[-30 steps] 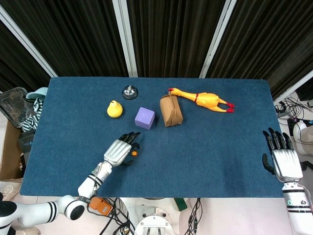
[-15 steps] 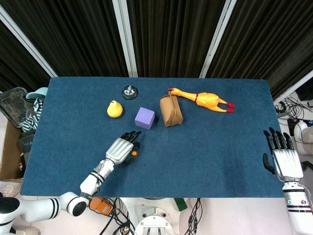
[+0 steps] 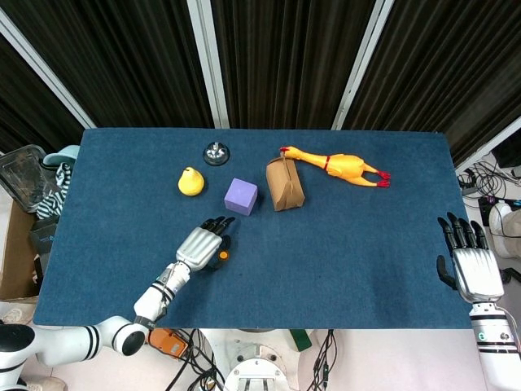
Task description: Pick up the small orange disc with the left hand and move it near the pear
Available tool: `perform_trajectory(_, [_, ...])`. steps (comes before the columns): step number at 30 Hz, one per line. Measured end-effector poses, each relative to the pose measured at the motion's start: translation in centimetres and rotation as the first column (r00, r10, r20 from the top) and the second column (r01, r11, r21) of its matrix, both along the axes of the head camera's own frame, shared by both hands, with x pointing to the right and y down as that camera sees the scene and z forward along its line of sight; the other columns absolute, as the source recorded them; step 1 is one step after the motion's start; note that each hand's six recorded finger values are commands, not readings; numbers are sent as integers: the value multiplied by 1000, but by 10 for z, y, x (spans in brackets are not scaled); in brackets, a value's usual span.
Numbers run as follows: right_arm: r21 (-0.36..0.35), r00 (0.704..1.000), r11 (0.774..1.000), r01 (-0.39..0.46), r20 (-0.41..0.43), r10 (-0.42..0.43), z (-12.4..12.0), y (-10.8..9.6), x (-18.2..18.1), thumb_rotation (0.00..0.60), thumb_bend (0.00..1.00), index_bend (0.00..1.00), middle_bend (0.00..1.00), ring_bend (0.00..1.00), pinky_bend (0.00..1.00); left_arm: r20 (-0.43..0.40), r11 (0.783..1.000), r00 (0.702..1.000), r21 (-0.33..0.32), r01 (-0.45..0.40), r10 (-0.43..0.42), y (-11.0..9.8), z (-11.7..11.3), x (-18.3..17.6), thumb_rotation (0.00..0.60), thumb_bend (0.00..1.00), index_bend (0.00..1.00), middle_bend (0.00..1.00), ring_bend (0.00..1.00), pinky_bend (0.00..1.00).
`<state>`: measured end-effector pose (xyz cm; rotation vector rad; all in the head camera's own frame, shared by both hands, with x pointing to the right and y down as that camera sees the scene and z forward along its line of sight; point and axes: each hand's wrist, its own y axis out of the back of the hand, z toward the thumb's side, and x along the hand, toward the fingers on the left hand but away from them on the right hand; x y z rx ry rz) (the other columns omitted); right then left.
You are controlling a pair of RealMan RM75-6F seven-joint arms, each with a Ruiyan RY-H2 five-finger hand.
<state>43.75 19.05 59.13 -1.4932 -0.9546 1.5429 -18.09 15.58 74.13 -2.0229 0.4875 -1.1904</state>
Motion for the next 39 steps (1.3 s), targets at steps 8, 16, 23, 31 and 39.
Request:
perform_trajectory(8, [3,1000,1000,-1,0,1,-1,0,0,600,695,0,34,106,77,29,1000,1000,-11,6,-6,-3,1,-6,600,287,483,22,0,131])
perform_trajectory(16, [-1,1000,1000,-3,4,3,0,0,0,600,694,0,34,106,77,38,1000,999,12,6,-6,-12,-11,-14,600,341,501,42,0,132])
perform_trajectory(23, [-5,1000,1000,-14,15,14,1,0,-1,600,694,0,34,105,77,59,997,997,64,52,-56,-42,-43,-42,600,341,501,42,0,131])
perform_trajectory(31, [-6,1000,1000,-21,16,21,0,0,-1,600,694,0,33,105,77,118,982,992,189,19,-41,-81,-103,-63,600,341,501,42,0,131])
perform_trajectory(39, [-5,1000,1000,-23,16,23,0,1,-1,600,694,0,34,106,77,209,949,978,307,-74,9,-103,-174,-59,600,341,501,42,0,131])
